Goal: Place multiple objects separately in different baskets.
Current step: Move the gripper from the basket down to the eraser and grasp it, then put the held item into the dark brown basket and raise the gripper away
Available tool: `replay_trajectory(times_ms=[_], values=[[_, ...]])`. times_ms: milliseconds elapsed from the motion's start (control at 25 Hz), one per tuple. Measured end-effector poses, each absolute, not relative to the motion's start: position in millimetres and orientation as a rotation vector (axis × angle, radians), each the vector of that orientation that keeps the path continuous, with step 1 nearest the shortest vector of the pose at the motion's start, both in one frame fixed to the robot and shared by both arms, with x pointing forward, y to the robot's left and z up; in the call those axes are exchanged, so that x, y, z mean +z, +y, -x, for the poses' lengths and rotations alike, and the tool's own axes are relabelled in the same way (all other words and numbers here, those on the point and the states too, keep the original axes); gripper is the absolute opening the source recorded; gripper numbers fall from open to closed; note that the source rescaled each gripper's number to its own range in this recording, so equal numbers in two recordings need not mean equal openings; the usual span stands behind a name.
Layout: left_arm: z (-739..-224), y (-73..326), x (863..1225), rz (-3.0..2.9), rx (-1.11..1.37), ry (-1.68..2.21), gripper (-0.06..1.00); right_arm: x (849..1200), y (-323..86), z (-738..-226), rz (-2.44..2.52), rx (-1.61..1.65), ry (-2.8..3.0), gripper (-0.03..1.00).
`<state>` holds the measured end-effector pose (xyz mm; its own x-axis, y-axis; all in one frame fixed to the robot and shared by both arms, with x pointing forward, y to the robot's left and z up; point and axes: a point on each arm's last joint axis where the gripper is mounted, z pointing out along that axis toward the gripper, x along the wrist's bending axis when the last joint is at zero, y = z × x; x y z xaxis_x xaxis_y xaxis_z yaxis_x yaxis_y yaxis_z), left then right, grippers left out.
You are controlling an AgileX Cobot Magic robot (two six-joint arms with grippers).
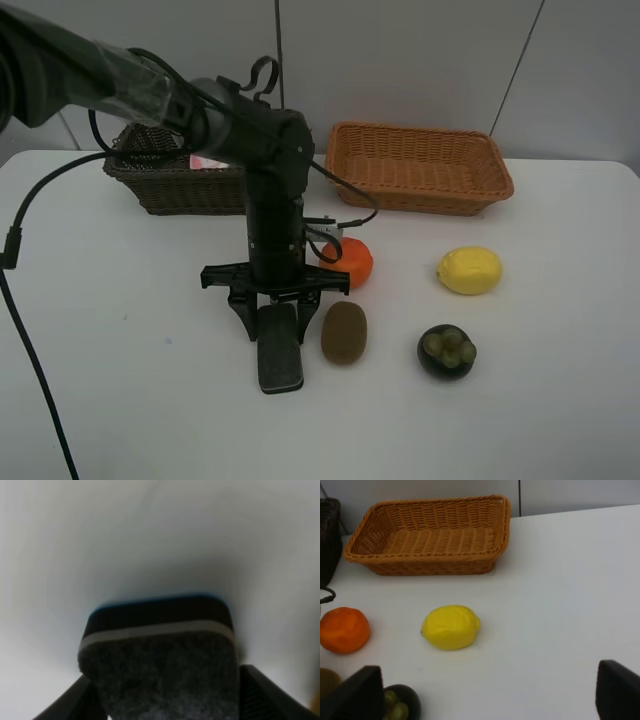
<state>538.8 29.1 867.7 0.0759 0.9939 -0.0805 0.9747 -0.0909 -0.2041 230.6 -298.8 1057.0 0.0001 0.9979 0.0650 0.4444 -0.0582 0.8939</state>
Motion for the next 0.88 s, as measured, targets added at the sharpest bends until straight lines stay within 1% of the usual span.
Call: replay_trajectory(times_ms=[80, 280, 440, 520, 680, 800, 880], values=[[-541.3, 26.6, 891.3, 2.355, 0.298, -2.05, 0.6, 1057.0, -298.8, -230.6, -1.585, 1.014, 1.522, 1.0], [-551.7, 29.4, 975.0, 2.736, 0.171, -2.143, 0.6, 1057.0, -298.8, -230.6, -1.585, 1.014, 1.522, 1.0], [-579.3, 60.2, 1024.2, 2.913, -0.096, -2.326, 0.6, 1057.0, -298.8, -230.6, -1.585, 1.014, 1.522, 1.0], [-598.9, 86.2, 1041.2, 2.933, -0.272, -2.446, 0.6, 1057.0, -298.8, -230.6, -1.585, 1.014, 1.522, 1.0], [-637.4, 149.2, 1060.0, 2.799, -0.63, -2.737, 0.6, 1057.0, -298.8, -230.6, -1.585, 1.014, 1.522, 1.0], [-657.8, 191.8, 1059.3, 2.649, -0.821, -2.87, 0.6, 1057.0, -298.8, -230.6, -1.585, 1.014, 1.522, 1.0], [-667.0, 210.8, 1052.8, 2.599, -0.907, -2.871, 0.6, 1057.0, -298.8, -230.6, -1.585, 1.014, 1.522, 1.0]])
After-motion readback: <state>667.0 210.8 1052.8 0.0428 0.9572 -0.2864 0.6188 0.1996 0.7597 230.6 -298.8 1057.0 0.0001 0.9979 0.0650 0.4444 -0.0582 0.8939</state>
